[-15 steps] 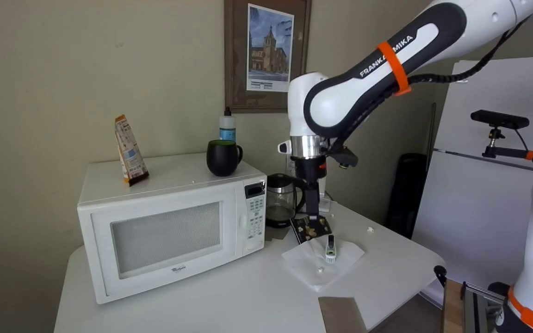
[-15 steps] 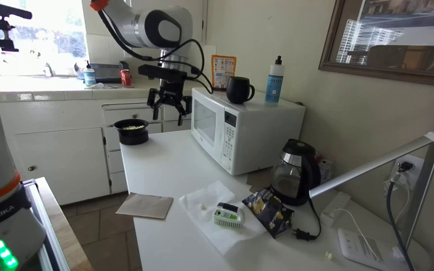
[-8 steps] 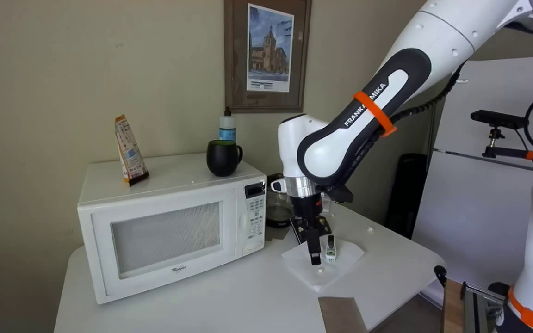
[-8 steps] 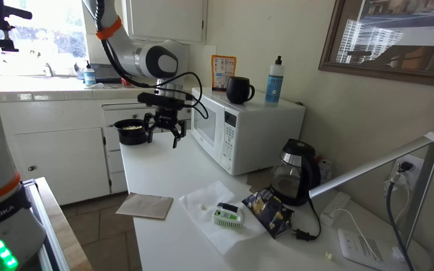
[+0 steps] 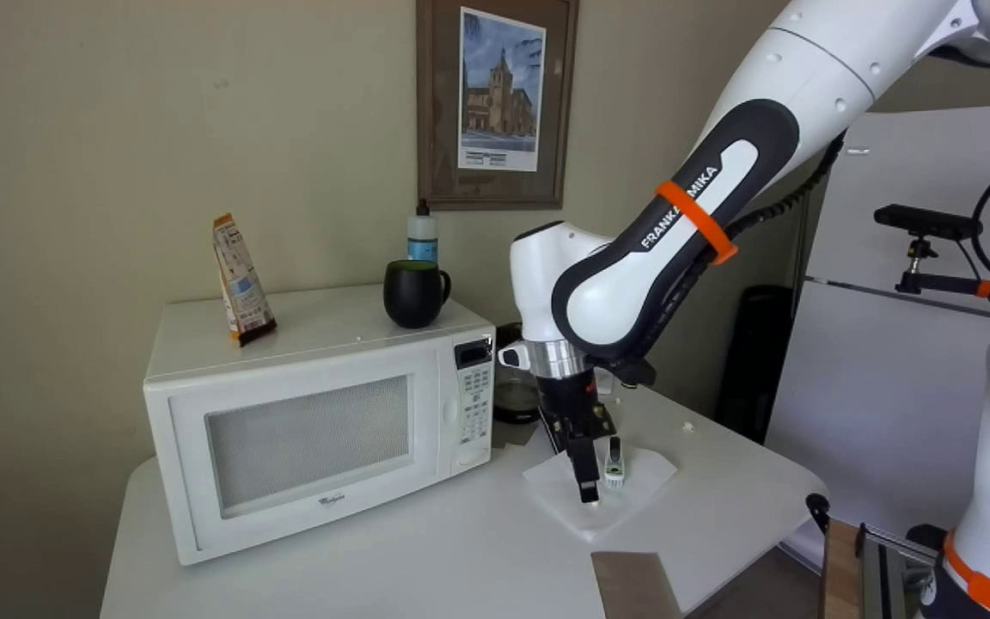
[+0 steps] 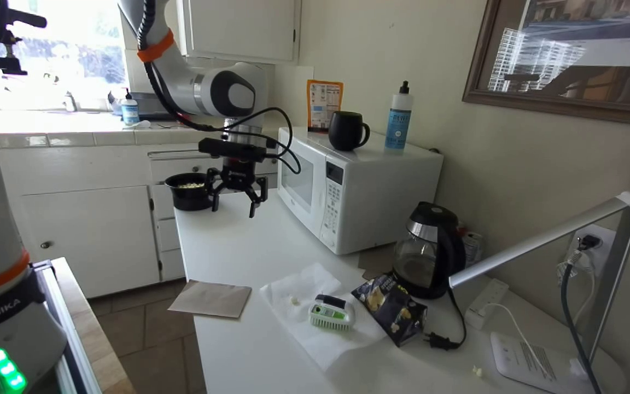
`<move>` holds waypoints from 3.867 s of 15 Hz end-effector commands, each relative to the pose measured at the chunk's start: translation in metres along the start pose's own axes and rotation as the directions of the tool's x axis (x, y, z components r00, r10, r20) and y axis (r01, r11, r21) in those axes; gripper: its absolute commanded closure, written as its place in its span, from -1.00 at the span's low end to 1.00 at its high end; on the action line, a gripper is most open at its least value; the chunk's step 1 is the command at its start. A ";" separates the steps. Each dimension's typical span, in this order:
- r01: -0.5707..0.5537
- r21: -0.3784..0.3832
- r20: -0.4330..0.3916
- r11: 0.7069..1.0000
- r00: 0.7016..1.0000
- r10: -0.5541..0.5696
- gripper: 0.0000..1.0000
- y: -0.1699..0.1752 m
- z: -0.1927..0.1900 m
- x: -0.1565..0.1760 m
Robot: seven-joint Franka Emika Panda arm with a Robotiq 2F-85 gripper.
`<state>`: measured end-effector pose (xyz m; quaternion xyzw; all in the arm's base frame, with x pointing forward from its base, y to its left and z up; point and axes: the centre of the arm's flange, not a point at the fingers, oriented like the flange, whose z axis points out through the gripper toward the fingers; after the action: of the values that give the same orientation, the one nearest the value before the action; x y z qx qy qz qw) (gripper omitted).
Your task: Move the brown paper to the right
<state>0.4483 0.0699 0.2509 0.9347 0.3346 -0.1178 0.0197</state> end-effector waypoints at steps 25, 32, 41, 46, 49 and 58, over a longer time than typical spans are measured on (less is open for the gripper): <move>-0.267 -0.032 0.159 0.963 0.950 0.268 -1.00 -0.002 0.191 -0.048; -0.221 -0.029 0.138 0.975 0.965 0.223 -1.00 0.018 0.203 -0.026; -0.178 0.006 0.117 0.984 0.977 0.176 0.33 0.022 0.205 -0.002; -0.218 -0.070 0.079 0.973 0.972 0.223 1.00 0.014 0.159 -0.005; -0.281 -0.152 0.056 0.947 0.955 0.293 0.94 0.014 0.114 -0.011; -0.504 -0.425 -0.159 0.752 0.859 0.486 0.94 0.047 -0.027 -0.072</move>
<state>0.4539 0.0118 0.2439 0.9625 0.1189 -0.0527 0.2382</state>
